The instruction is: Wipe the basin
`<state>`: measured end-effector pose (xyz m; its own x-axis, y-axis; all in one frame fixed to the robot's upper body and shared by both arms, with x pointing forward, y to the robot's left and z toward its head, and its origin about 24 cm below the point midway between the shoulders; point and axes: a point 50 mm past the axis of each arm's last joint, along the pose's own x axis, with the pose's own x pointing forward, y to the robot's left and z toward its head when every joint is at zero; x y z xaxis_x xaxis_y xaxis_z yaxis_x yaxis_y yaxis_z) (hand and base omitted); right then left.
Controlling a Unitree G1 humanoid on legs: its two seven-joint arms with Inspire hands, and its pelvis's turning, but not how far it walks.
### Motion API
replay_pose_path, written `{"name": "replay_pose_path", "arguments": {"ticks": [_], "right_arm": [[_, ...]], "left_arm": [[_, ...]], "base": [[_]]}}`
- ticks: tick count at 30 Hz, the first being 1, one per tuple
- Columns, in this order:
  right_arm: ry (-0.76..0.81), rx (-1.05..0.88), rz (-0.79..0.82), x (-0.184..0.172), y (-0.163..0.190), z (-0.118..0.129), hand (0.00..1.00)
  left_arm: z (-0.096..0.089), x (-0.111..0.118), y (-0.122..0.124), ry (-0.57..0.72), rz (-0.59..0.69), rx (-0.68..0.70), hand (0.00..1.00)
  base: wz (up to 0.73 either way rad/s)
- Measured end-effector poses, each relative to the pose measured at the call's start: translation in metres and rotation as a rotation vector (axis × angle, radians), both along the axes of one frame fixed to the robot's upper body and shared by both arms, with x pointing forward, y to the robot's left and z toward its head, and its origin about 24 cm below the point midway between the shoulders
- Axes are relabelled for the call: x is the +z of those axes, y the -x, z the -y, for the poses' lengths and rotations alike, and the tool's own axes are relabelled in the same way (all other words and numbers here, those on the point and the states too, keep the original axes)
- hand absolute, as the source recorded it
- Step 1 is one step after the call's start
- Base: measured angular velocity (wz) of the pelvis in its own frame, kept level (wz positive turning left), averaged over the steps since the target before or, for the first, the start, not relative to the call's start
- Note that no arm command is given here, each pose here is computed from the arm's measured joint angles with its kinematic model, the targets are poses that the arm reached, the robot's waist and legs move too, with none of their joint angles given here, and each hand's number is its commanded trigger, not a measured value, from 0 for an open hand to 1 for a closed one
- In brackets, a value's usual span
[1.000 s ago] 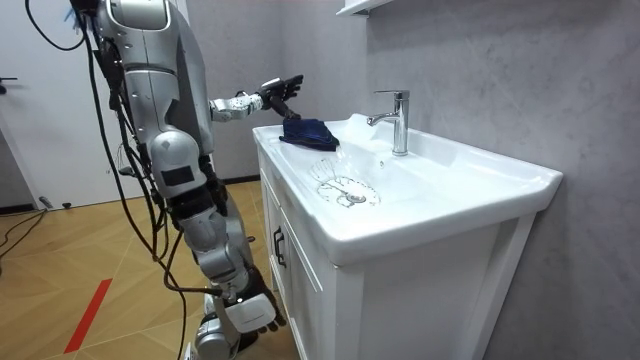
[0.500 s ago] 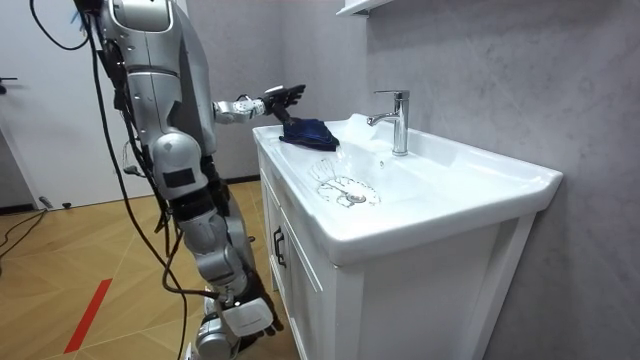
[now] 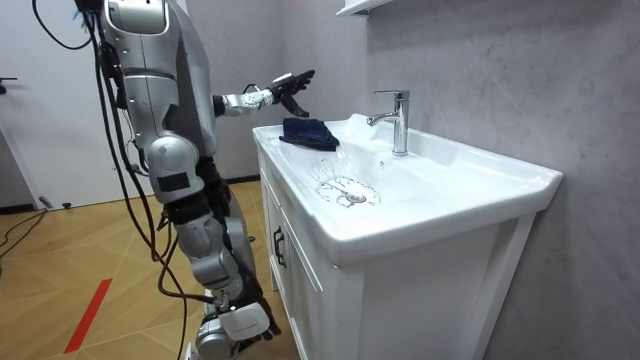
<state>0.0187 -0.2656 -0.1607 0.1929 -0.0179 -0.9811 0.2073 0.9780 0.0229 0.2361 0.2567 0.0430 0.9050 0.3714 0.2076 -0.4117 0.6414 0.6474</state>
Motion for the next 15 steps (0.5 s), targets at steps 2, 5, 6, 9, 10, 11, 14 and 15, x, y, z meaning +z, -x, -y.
{"name": "replay_pose_path", "arguments": {"ticks": [2, 5, 6, 9, 10, 11, 14, 15], "right_arm": [[0.006, -0.007, -0.007, 0.0, 0.001, 0.0, 0.0], [0.014, -0.023, -0.014, 0.0, 0.002, 0.001, 0.0], [0.017, -0.024, -0.015, 0.0, 0.003, 0.001, 0.0], [0.025, -0.025, -0.02, 0.0, 0.003, 0.003, 0.0], [0.026, -0.025, -0.023, 0.0, 0.004, 0.003, 0.0], [0.026, -0.025, -0.027, 0.0, 0.005, 0.003, 0.0], [0.029, -0.027, -0.04, 0.0, 0.01, 0.004, 0.0], [0.03, -0.029, -0.045, 0.0, 0.012, 0.004, 0.0]], "left_arm": [[-0.001, -0.002, 0.0, 0.008, -0.01, 0.005, 0.0], [-0.003, -0.009, 0.002, 0.015, -0.042, 0.023, 0.0], [-0.004, -0.01, 0.002, 0.017, -0.05, 0.027, 0.0], [-0.007, -0.021, 0.005, 0.024, -0.1, 0.047, 0.0], [-0.008, -0.024, 0.005, 0.026, -0.115, 0.053, 0.0], [-0.009, -0.027, 0.006, 0.033, -0.125, 0.056, 0.0], [-0.01, -0.035, 0.008, 0.068, -0.155, 0.068, 0.0], [-0.011, -0.039, 0.009, 0.071, -0.171, 0.074, 0.0]], "base": [[0.0], [0.0], [0.0], [0.0], [0.0], [0.0], [-0.01], [-0.04]]}}
